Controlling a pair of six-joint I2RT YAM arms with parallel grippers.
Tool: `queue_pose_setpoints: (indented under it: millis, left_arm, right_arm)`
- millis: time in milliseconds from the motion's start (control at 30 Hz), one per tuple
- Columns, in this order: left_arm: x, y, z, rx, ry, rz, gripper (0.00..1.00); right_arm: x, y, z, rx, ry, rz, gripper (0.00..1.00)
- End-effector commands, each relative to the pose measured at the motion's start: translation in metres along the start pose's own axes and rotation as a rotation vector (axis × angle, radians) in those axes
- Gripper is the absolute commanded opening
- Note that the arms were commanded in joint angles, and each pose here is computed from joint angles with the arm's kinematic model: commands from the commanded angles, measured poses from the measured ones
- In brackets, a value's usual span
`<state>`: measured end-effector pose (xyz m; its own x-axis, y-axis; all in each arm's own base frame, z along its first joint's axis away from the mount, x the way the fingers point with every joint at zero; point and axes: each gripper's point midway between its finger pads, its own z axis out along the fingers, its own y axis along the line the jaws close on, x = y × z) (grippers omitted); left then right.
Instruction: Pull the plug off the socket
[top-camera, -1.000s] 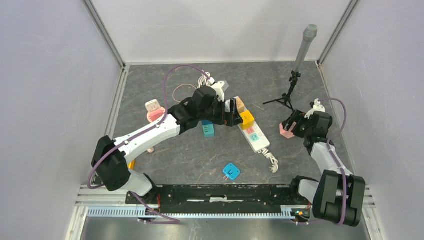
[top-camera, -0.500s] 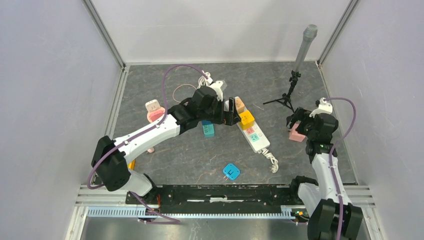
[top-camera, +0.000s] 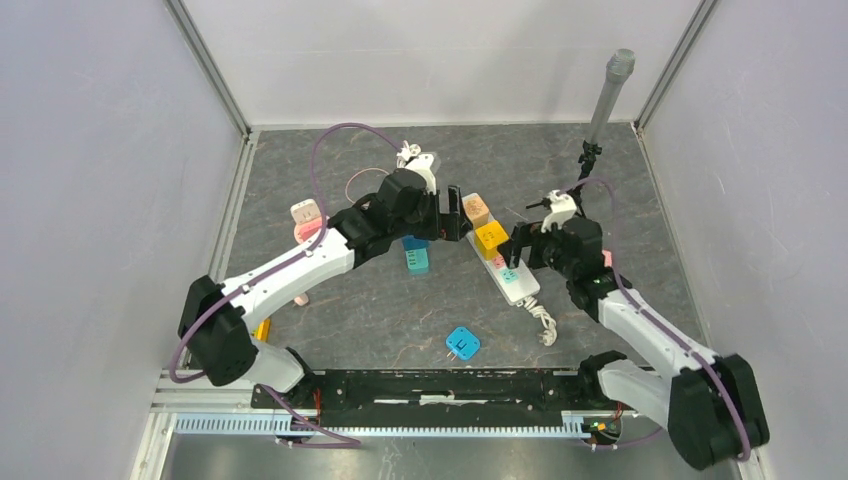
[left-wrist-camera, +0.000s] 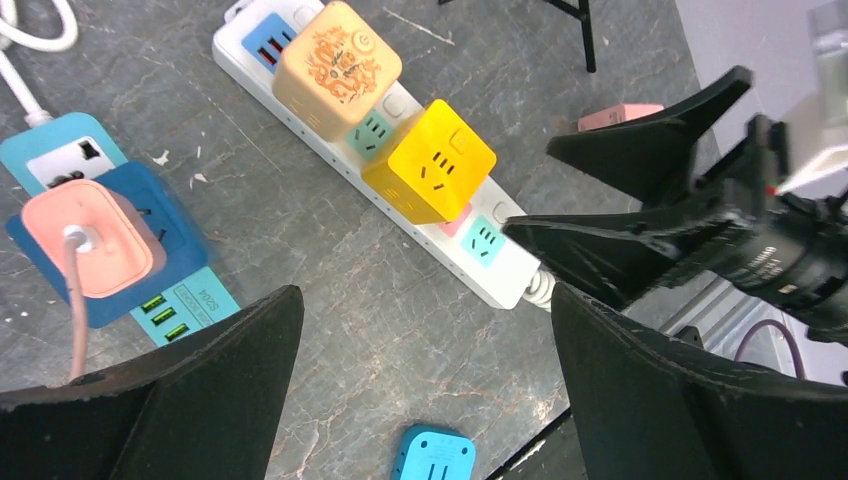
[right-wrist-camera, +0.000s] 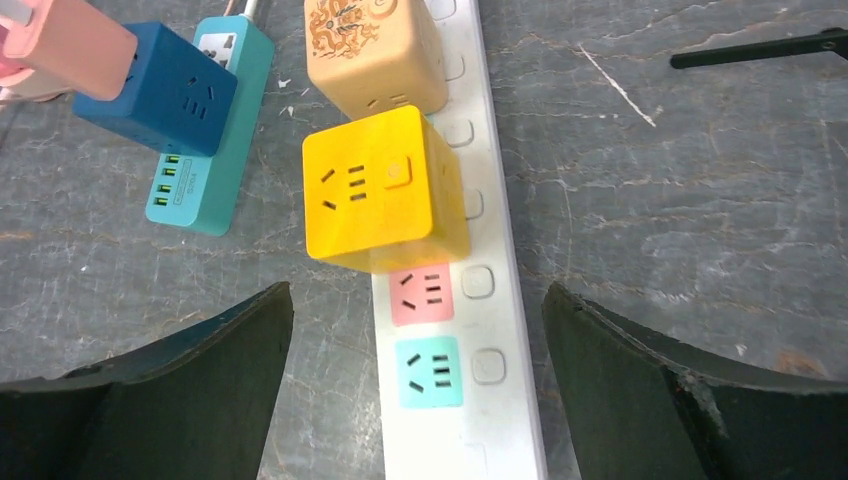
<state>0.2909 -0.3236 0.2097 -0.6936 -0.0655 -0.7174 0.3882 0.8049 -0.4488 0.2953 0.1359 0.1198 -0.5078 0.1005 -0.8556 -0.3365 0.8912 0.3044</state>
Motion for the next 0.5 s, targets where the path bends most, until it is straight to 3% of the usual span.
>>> queue_pose_setpoints:
  millis: [0,300,467]
  left_arm:
    - [-0.024,-0.002,-0.020,-0.008,-0.079,-0.008,1.00]
    - [-0.021,-0.006,-0.033,0.015,-0.048,0.024,1.00]
    - [-0.021,-0.009,-0.030,0.011,-0.028,-0.019,1.00]
  right_arm:
    - [-0.038,0.017,0.024,0.014,-0.078,-0.035,0.98]
    - [-0.029,0.028,0.066,0.059,0.050,-0.191,0.98]
    - [-0.009,0.023,0.075,0.081,0.168,-0.277,0.85]
